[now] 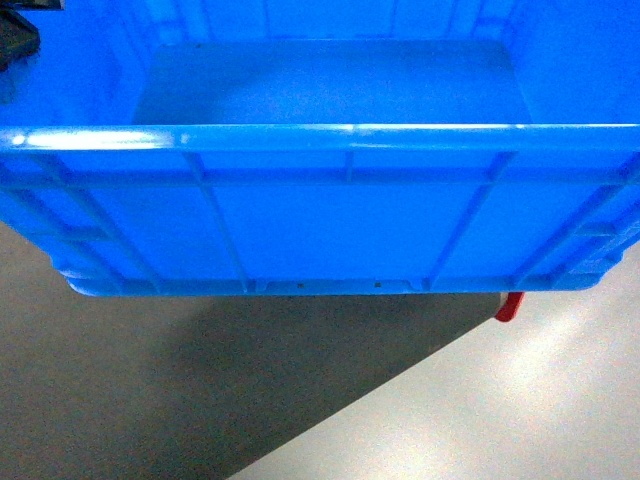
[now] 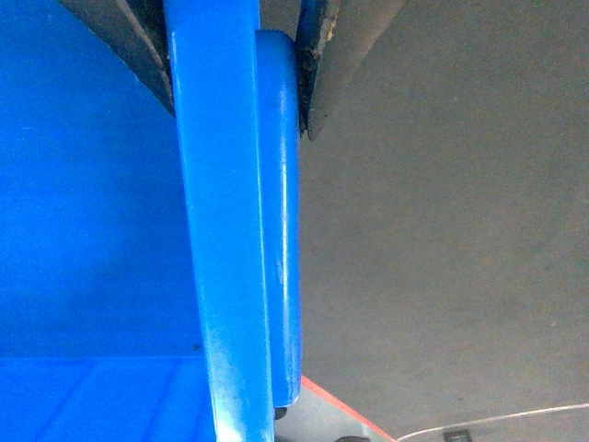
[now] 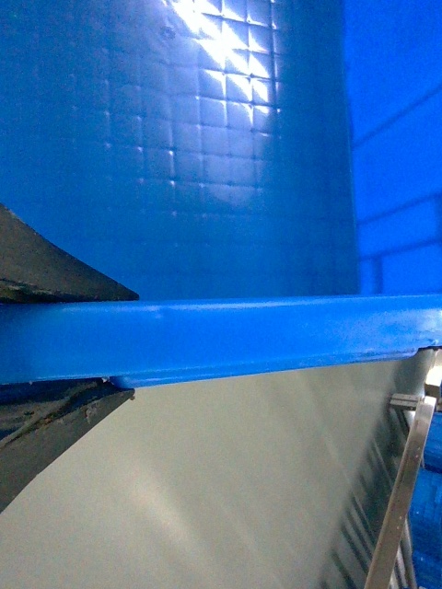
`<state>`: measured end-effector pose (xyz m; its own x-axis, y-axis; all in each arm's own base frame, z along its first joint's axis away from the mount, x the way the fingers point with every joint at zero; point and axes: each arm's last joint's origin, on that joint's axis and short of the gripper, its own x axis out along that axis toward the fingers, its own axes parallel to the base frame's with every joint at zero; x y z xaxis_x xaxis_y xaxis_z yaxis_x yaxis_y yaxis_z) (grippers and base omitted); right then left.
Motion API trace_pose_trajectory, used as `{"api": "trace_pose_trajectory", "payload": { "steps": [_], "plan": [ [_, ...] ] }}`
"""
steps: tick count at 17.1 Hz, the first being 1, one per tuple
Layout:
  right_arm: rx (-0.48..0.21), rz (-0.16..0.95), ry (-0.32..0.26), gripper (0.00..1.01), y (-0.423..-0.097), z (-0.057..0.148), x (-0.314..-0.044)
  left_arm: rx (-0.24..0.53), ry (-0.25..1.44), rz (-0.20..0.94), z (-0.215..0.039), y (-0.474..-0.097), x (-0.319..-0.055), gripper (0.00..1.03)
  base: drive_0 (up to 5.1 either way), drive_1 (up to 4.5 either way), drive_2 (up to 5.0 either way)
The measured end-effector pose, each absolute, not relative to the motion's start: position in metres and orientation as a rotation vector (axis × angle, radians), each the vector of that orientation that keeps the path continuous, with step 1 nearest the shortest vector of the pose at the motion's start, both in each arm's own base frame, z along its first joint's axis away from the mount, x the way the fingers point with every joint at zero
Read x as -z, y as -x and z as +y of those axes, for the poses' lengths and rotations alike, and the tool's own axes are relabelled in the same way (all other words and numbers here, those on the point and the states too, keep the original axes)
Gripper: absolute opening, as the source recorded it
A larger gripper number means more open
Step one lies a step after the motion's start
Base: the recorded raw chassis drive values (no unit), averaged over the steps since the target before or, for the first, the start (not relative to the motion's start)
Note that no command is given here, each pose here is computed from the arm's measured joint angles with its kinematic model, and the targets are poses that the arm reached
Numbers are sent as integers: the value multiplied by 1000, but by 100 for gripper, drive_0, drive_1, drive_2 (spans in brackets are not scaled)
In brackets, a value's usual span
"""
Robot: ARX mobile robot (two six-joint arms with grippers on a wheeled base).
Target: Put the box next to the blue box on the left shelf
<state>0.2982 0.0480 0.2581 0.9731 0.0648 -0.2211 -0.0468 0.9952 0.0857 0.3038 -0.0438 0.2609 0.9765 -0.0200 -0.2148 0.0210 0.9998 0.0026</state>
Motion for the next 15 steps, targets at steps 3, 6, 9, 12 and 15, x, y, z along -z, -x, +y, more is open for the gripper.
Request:
{"api": "trace_pose_trajectory", "payload": {
  "steps": [3,6,9,12,15],
  "plan": [
    [-56,226,-81,16,-298,48,-258,21,-5,216,-44,-304,-261,23,-144,-144,-144],
    [-56,226,-81,16,-298,48,-258,21,-5,216,-44,-304,-261,23,-144,-144,-144],
    [-56,226,-81,16,-298,48,-258,21,-4,216,-44,-304,-261,22,-144,-144,-144],
    [-56,226,-81,15,-298,48,-258,21,-5,216,-44,-304,-261,22,-144,-144,-144],
    [-56,226,-81,15,-298,48,-258,20,-5,216,-44,-304,-261,22,-144,-144,-144]
  ]
}}
